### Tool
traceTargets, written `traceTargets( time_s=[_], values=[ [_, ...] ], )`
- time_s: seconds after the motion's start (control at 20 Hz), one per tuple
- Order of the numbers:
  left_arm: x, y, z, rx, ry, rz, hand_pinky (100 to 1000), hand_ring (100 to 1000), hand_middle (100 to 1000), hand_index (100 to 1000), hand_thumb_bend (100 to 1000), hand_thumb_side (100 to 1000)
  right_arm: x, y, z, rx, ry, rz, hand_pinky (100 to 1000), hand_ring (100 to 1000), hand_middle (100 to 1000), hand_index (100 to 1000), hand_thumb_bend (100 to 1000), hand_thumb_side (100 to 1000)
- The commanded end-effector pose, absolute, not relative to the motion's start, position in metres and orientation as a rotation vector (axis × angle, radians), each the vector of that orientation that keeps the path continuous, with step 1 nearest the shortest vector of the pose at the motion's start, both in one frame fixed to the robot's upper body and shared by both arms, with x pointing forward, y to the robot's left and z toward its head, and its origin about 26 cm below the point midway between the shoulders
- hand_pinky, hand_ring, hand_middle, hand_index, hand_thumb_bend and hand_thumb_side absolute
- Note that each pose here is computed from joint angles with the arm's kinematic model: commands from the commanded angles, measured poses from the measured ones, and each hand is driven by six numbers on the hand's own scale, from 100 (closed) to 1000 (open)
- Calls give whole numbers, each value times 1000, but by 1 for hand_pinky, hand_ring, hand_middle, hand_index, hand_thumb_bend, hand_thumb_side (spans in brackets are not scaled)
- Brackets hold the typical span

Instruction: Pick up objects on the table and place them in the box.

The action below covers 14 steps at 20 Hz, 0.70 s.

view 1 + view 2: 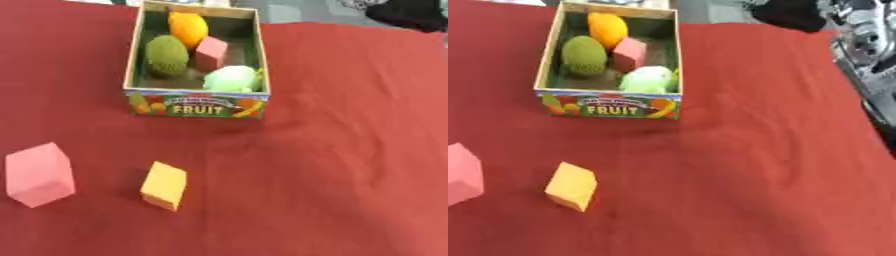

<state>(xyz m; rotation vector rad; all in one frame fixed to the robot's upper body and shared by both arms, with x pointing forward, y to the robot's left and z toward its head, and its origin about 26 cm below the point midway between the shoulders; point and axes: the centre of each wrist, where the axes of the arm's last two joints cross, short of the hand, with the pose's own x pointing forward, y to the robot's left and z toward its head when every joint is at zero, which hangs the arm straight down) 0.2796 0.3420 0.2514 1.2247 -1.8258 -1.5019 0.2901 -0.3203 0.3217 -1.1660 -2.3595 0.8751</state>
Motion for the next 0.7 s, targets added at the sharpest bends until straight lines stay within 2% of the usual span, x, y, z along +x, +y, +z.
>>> traceTargets(
  time_s=[0.05, 0.2, 0.45, 0.7],
  values=[
    [277, 341, 266, 1243, -1710, -1630, 921, 898, 857, 947, 579, 729, 283, -325, 333, -1235, -2383, 886, 849, 842, 761, 888, 100, 370],
    [277, 339, 267, 1214, -1641, -1658, 934, 906, 858, 947, 597, 739, 283, -326, 332, -1240, -2384, 888, 849, 841, 762, 888, 100, 371],
    [278, 336, 266, 1171, -1538, -1657, 963, 922, 852, 944, 748, 848, 283, -327, 330, -1240, -2384, 884, 850, 841, 763, 888, 100, 377],
    [279, 333, 267, 1156, -1483, -1688, 978, 933, 864, 947, 784, 841, 283, -327, 328, -1235, -2379, 878, 850, 839, 762, 883, 100, 390]
  ],
)
